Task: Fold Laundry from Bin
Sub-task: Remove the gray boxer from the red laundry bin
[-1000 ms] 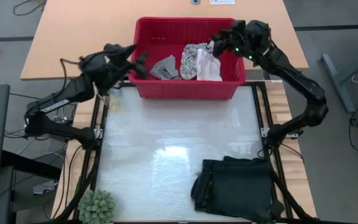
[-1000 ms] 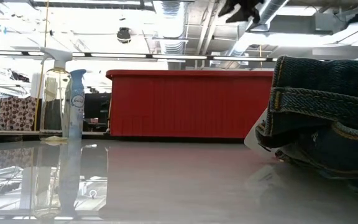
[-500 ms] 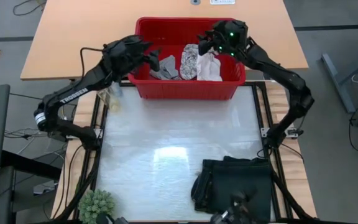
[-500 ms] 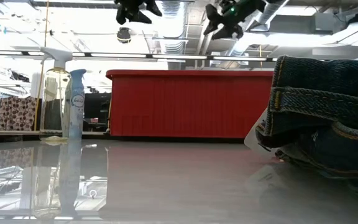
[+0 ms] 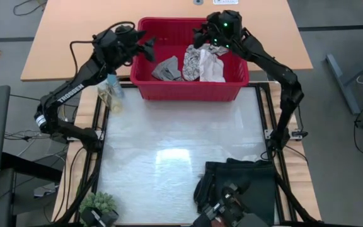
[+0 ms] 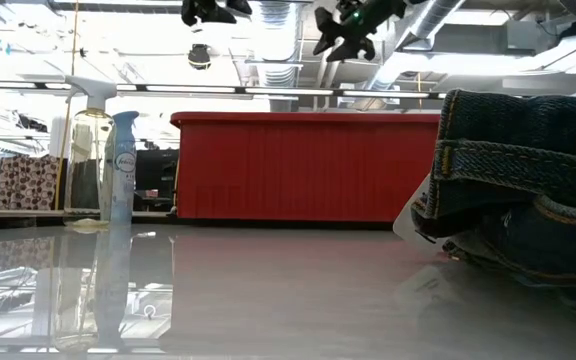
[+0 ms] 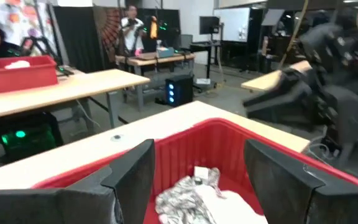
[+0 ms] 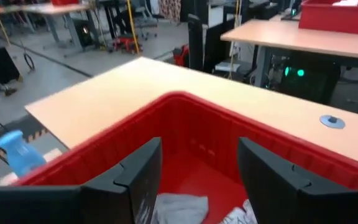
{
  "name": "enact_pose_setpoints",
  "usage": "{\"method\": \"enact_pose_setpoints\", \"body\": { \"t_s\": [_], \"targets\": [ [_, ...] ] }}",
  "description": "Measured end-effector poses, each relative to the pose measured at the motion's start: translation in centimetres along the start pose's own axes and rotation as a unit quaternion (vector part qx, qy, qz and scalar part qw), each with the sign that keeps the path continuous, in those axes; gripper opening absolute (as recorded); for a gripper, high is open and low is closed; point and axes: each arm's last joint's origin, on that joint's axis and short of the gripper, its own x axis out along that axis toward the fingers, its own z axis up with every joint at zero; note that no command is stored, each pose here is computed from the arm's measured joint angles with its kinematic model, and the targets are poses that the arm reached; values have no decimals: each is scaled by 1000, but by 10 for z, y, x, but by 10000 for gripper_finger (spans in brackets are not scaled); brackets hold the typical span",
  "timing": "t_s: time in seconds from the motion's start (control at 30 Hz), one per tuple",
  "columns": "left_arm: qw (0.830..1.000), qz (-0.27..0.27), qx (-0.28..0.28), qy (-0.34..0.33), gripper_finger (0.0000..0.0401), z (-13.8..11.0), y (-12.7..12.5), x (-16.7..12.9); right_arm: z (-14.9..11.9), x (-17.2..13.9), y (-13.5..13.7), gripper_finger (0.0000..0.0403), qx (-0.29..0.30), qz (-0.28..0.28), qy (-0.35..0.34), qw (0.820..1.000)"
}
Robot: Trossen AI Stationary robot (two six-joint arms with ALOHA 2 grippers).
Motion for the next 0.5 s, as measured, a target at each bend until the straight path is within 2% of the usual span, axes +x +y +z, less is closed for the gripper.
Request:
{"method": "enact_pose_setpoints", "body": {
  "t_s": [0.2, 0.27, 0.37, 0.5],
  "targets": [
    [1000, 19, 0, -17, 235, 1, 13, 6, -2, 1, -4, 232, -12, -10, 10, 1000],
    [999, 6, 1, -38, 235, 1, 17, 15, -2, -1, -5, 232, -12, -11, 16, 1000],
    [999, -25, 4, -38, 232, -2, 22, 39, 0, -8, -6, 232, -18, -14, 23, 999],
    [998, -27, 48, 12, 224, -10, 19, 83, 7, -25, -13, 232, -37, -21, 29, 999]
  ]
}}
